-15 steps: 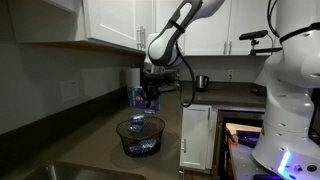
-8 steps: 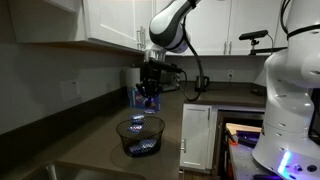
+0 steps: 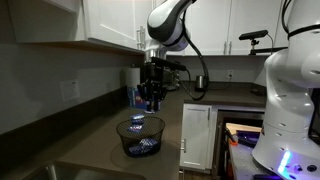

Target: Put a blue sachet in the basket

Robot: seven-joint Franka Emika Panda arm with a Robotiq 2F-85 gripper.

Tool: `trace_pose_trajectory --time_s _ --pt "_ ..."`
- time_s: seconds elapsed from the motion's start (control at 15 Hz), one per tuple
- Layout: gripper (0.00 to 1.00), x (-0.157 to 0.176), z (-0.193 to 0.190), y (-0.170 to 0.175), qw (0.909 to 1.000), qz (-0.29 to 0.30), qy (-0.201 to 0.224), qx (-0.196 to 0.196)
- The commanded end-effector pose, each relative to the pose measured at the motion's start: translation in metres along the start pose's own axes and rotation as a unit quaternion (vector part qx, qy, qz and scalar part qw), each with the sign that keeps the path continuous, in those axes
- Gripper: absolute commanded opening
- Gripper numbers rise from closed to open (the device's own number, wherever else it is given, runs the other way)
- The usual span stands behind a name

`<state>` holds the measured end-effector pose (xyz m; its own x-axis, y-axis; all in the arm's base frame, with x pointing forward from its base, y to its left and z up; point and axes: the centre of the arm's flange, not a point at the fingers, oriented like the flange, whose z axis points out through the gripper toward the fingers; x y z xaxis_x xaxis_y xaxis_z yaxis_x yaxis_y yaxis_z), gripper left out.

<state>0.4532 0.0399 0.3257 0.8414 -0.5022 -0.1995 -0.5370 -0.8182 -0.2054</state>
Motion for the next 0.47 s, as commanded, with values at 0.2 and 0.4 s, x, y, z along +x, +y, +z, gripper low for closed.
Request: trace_pose_trajectory --time_s 0.2,0.4 --pt "0.83 0.027 -0.009 0.02 0.9916 0.035 0.121 -0.029" --pt "0.99 0.035 -0.011 0.031 0.9837 0.049 0.165 -0.051"
